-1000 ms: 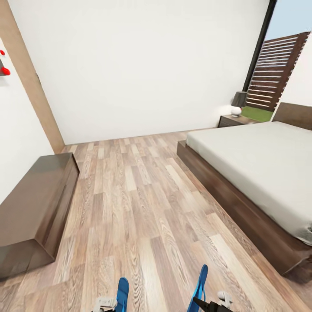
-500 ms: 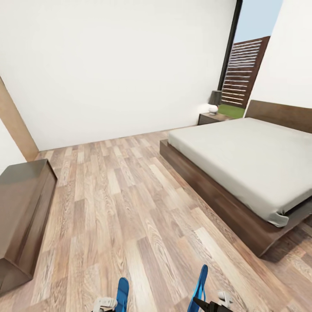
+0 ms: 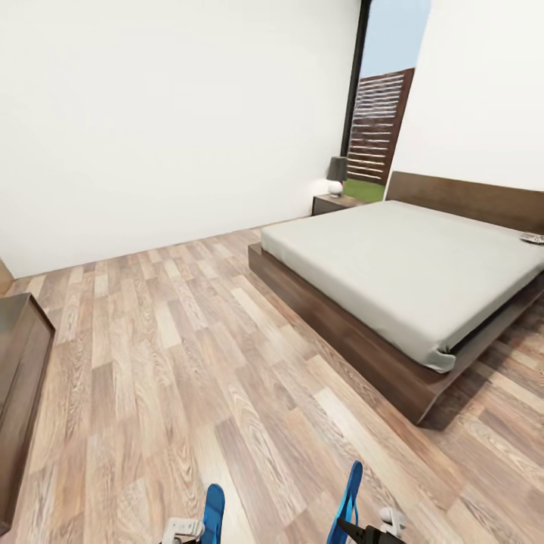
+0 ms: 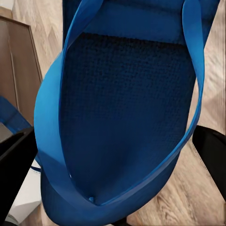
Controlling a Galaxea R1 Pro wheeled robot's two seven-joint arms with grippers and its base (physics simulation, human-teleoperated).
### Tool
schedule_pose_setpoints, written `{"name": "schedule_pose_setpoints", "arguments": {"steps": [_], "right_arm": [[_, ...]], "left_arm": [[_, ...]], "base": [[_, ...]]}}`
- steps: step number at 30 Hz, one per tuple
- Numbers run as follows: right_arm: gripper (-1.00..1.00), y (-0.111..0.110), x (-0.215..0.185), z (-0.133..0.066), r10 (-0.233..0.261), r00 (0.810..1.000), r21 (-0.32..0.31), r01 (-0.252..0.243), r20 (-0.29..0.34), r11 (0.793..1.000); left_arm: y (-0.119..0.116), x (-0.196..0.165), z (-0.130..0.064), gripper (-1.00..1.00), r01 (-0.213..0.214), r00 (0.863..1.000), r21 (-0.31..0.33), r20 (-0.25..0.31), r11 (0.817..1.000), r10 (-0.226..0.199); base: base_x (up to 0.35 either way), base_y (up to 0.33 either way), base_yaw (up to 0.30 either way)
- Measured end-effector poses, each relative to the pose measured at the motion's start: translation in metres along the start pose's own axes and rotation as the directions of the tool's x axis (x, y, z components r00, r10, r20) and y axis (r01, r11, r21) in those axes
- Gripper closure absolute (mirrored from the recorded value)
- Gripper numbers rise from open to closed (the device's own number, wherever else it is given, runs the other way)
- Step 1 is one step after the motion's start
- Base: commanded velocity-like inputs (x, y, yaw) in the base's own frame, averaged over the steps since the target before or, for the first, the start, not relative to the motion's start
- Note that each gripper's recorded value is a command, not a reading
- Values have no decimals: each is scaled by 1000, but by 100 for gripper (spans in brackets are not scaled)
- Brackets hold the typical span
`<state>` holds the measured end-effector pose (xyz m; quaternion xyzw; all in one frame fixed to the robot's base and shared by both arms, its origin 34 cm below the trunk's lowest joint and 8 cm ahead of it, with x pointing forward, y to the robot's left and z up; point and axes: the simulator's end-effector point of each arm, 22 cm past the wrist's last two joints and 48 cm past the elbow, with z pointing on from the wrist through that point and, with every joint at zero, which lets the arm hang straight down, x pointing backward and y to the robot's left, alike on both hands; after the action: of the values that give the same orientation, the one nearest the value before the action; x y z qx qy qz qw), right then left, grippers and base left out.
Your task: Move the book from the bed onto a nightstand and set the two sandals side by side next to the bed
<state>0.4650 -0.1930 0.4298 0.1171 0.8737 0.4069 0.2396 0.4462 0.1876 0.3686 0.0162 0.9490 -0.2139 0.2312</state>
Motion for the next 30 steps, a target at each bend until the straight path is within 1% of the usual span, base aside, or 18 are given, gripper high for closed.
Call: {"name": "schedule_pose_setpoints", "arguments": {"steps": [30], "right_arm": [[100,0,0,0,0,1000,0,0,0,1000]], "left_arm": [[0,1,0,100,1,1000,0,-2,1000,-1]], "base": [[0,0,-283]]}}
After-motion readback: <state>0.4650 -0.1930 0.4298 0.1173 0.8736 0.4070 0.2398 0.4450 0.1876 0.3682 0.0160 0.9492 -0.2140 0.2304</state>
